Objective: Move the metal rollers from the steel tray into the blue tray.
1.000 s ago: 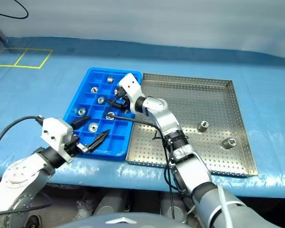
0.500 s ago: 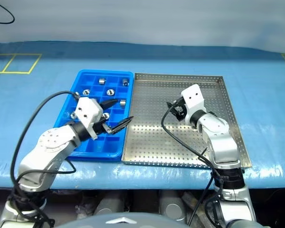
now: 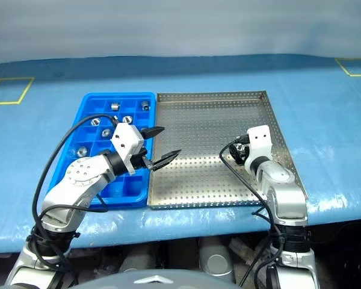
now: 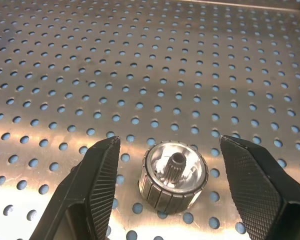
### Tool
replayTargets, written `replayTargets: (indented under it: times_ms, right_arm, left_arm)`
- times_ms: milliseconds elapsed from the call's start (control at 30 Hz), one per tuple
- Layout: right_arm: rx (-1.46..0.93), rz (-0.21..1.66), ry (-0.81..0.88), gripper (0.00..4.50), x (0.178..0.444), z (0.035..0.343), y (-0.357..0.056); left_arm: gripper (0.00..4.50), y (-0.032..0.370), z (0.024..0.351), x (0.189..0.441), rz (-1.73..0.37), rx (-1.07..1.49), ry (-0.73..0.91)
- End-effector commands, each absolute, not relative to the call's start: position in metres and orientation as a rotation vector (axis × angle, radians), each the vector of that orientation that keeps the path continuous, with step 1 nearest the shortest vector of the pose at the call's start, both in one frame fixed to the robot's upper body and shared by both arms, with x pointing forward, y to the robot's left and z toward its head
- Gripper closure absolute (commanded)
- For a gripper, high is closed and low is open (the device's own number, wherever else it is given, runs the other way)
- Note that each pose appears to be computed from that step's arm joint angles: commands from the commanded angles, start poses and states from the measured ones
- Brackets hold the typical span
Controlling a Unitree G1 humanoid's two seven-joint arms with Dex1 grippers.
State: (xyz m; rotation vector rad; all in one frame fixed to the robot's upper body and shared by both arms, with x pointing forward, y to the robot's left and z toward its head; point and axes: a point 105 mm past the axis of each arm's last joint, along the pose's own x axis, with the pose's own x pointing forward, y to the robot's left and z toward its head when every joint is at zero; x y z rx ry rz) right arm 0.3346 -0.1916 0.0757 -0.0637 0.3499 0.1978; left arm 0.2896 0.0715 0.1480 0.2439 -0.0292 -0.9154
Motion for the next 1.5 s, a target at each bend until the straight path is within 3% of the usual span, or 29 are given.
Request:
replayTargets:
  times_ms: [33,233,333,433,467,733,900,1133,1333,1500]
  right_arm:
    - [-0.044,0.19,0.321,1.16,0.34,0.081,-0.193]
    - [-0.029,0.176,0.363,1.16,0.343,0.066,-0.192]
    - [-0.024,0.184,0.356,1.77,0.344,0.066,-0.191]
    - [-0.035,0.203,0.341,2.76,0.344,0.071,-0.187]
    - [-0.038,0.203,0.337,2.81,0.344,0.072,-0.187]
    - [-0.073,0.308,0.23,2.81,0.347,0.101,-0.163]
    - [-0.089,0.58,0.115,2.81,0.338,0.136,-0.111]
    - [-0.133,0.989,0.025,2.81,0.311,0.16,-0.035]
    - [-0.163,1.317,-0.019,2.81,0.273,0.165,0.017]
    - [-0.155,1.442,-0.002,2.81,0.261,0.159,0.037]
  left_arm:
    - [0.31,0.071,0.157,0.285,-0.91,0.249,-0.075]
    - [0.31,0.074,0.157,0.285,-0.897,0.252,-0.076]
    - [0.31,0.075,0.157,0.284,-0.894,0.252,-0.076]
    - [0.31,0.075,0.157,0.284,-0.892,0.252,-0.074]
    - [0.31,0.075,0.156,0.284,-0.892,0.252,-0.073]
    - [0.31,0.082,0.155,0.274,-0.891,0.214,-0.04]
    - [0.31,0.121,0.146,0.259,-0.744,0.294,0.074]
    - [0.31,0.172,0.145,0.231,-0.521,0.355,0.186]
    - [0.31,0.191,0.129,0.195,-0.431,0.328,0.329]
    - [0.31,0.203,0.12,0.173,-0.387,0.284,0.401]
